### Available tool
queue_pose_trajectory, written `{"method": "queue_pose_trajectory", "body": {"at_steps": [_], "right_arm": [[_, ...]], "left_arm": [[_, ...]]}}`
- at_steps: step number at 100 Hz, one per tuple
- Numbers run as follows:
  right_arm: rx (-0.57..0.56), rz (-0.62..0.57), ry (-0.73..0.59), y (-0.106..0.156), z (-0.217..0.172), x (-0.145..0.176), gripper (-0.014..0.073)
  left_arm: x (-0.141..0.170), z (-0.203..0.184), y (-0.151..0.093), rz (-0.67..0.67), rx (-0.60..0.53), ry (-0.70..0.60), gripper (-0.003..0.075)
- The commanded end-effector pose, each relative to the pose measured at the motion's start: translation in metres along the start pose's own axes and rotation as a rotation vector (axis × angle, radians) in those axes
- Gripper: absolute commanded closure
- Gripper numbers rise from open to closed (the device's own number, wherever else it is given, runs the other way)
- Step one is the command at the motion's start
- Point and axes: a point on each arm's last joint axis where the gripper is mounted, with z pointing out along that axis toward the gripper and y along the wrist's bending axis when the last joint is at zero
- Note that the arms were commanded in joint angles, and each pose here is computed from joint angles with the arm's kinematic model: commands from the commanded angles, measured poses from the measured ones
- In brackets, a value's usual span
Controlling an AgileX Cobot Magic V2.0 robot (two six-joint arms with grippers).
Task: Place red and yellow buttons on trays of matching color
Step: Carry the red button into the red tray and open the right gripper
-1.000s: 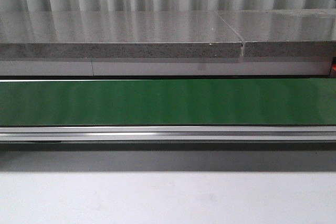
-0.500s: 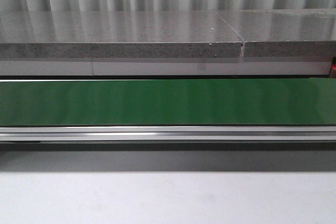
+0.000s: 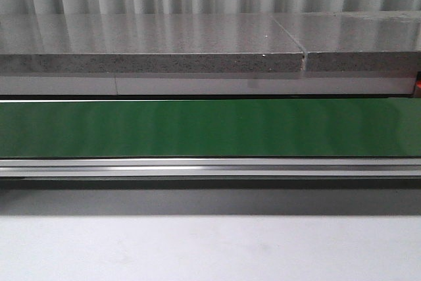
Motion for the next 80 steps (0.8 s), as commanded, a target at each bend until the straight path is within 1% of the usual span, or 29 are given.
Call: {"method": "queue_pose_trajectory", "body": {"at_steps": [1,26,48,55,59,61,62,67,72,77,80], "right_arm": [[-0.018,0.003,-0.119,-0.001,-0.023,-0.014,0.0493],[-0.021,0.008,-0.084,0.000,0.002,-0.014,0.0493],[-0.020,0.009,-0.080,0.000,0.006,-0.014,0.0484],[-0.020,0.010,-0.077,-0.001,0.006,-0.014,0.0429],[-0.020,0.009,-0.077,-0.001,0.006,-0.014,0.0374],[-0.020,0.009,-0.077,-0.001,0.006,-0.014,0.0330],[-0.020,0.009,-0.077,-0.001,0.006,-0.014,0.0330],[-0.020,0.009,-0.077,-0.001,0.006,-0.014,0.0236],[-0.020,0.009,-0.079,-0.001,0.006,-0.014,0.0161],[-0.020,0.009,-0.080,-0.001,0.006,-0.014,0.0109],[-0.020,0.009,-0.082,-0.001,0.006,-0.015,0.0092]], "left_arm": [[-0.013,-0.004,-0.002,-0.002,0.014,-0.085,0.0740],[-0.013,-0.004,-0.002,-0.002,0.014,-0.085,0.0740],[-0.013,-0.004,-0.002,-0.002,0.014,-0.085,0.0740],[-0.013,-0.004,-0.002,-0.002,0.014,-0.085,0.0740],[-0.013,-0.004,-0.002,-0.002,0.014,-0.085,0.0740],[-0.013,-0.004,-0.002,-0.002,0.014,-0.085,0.0740],[-0.013,-0.004,-0.002,-0.002,0.014,-0.085,0.0740],[-0.013,-0.004,-0.002,-0.002,0.014,-0.085,0.0740],[-0.013,-0.004,-0.002,-0.002,0.014,-0.085,0.0740],[-0.013,-0.004,-0.002,-0.002,0.014,-0.085,0.0740],[-0.013,-0.004,-0.002,-0.002,0.014,-0.085,0.0740]]}}
